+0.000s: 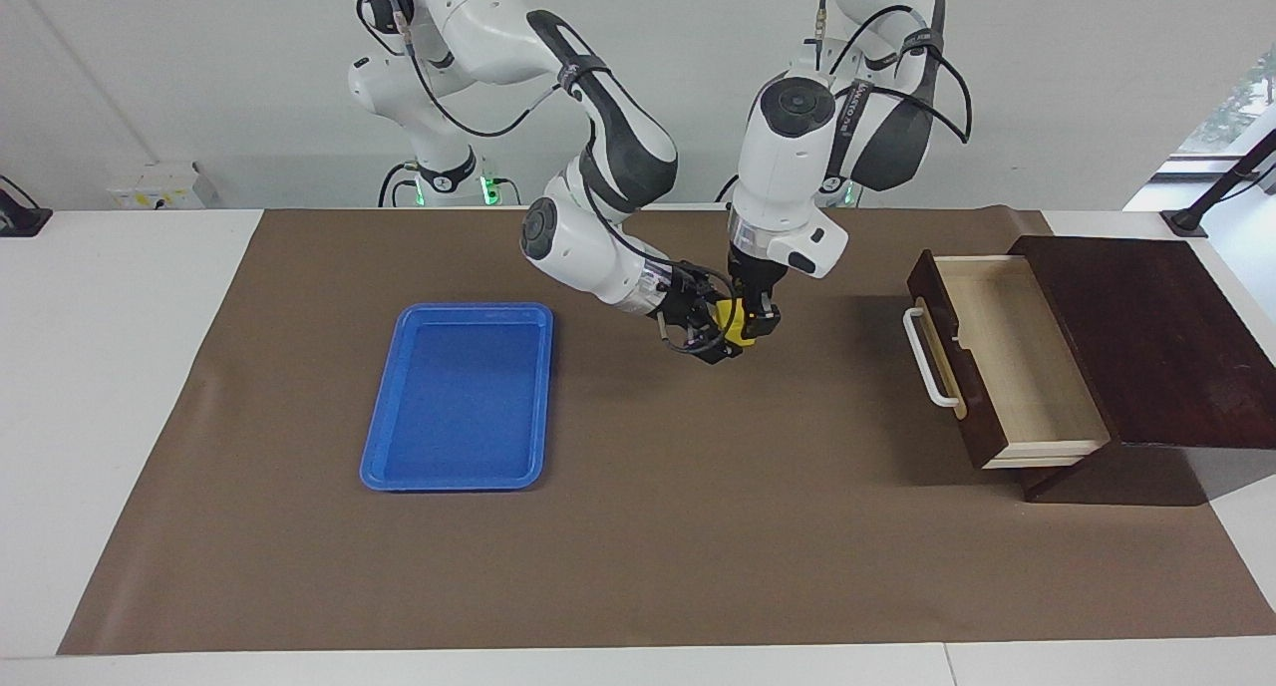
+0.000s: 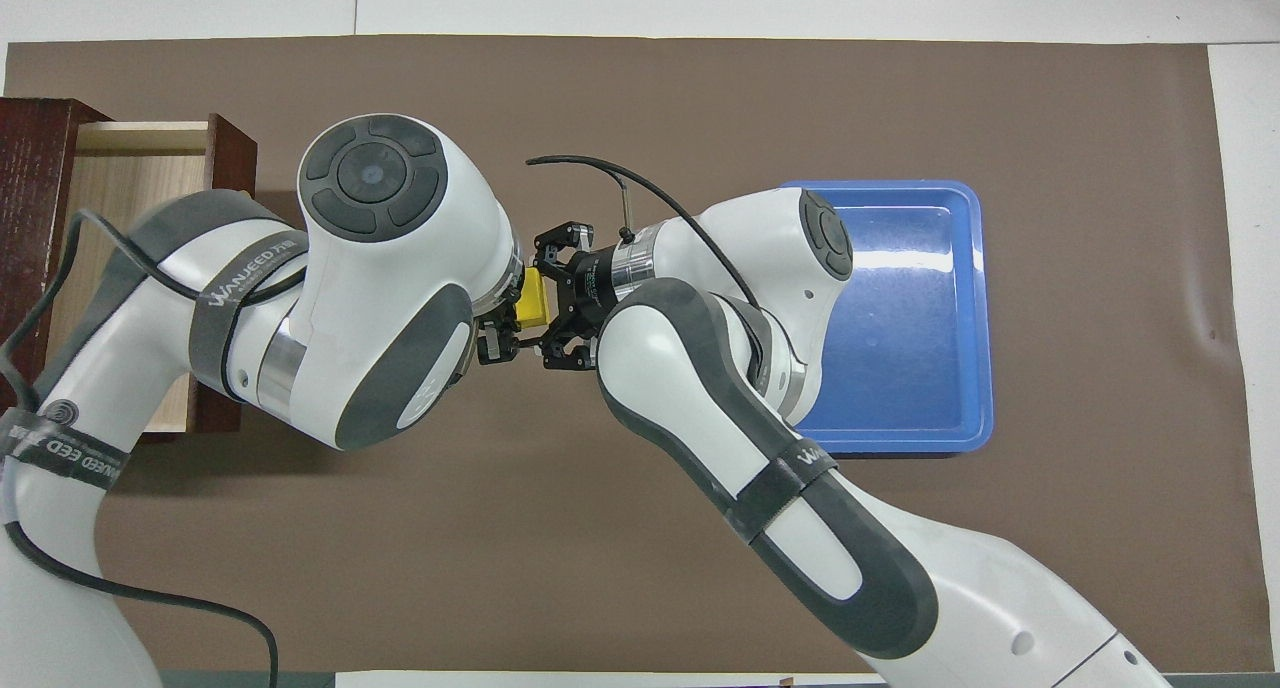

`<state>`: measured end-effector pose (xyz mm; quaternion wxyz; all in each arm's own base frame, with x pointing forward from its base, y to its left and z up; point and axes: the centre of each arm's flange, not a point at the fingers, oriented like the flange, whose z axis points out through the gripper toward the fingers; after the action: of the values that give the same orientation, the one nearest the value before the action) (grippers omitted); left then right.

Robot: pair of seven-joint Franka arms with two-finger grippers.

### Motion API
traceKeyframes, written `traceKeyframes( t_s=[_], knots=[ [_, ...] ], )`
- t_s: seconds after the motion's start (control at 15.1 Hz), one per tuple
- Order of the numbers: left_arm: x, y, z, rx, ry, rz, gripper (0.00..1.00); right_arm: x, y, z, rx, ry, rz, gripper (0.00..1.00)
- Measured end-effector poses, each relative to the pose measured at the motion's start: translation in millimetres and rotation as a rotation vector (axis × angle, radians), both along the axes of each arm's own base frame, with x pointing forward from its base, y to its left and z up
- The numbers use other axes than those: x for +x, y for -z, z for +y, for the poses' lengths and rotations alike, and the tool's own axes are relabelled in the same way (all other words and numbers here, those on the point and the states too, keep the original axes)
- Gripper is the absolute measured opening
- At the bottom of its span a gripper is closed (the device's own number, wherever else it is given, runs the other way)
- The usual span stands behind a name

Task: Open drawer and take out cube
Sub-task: 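Grasp the yellow cube with the right gripper from the left gripper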

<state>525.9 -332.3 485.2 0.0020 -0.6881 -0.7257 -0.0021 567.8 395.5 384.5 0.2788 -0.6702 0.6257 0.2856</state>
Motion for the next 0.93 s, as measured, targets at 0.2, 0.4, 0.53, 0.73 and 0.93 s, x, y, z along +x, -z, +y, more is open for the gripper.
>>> traceKeyframes(
  t_s=[0.2,0.4,0.53,0.73,0.93],
  knots=[
    [-0.2,-1.3,-0.3,0.0,0.007,-0.005,0.55,2.8,-2.2,-1.0,-0.002,0.002,-0.006,0.56],
    [0.5,-4.4,0.0,-0.004,0.006,-0.013,0.55,4.5,-5.2,-1.2,-0.002,0.001,-0.013,0.56],
    [1.4,-6.5,-0.5,-0.009,0.006,-0.021,0.55,6.5,-7.5,-2.6,-0.002,0.002,-0.018,0.56],
    [2.9,-10.1,-1.5,-0.018,0.008,-0.035,0.55,9.8,-11.2,-5.1,-0.002,0.003,-0.027,0.56],
    [3.6,-11.9,-1.5,-0.02,0.009,-0.039,0.55,10.9,-12.9,-5.6,-0.001,0.003,-0.029,0.56]
  ],
)
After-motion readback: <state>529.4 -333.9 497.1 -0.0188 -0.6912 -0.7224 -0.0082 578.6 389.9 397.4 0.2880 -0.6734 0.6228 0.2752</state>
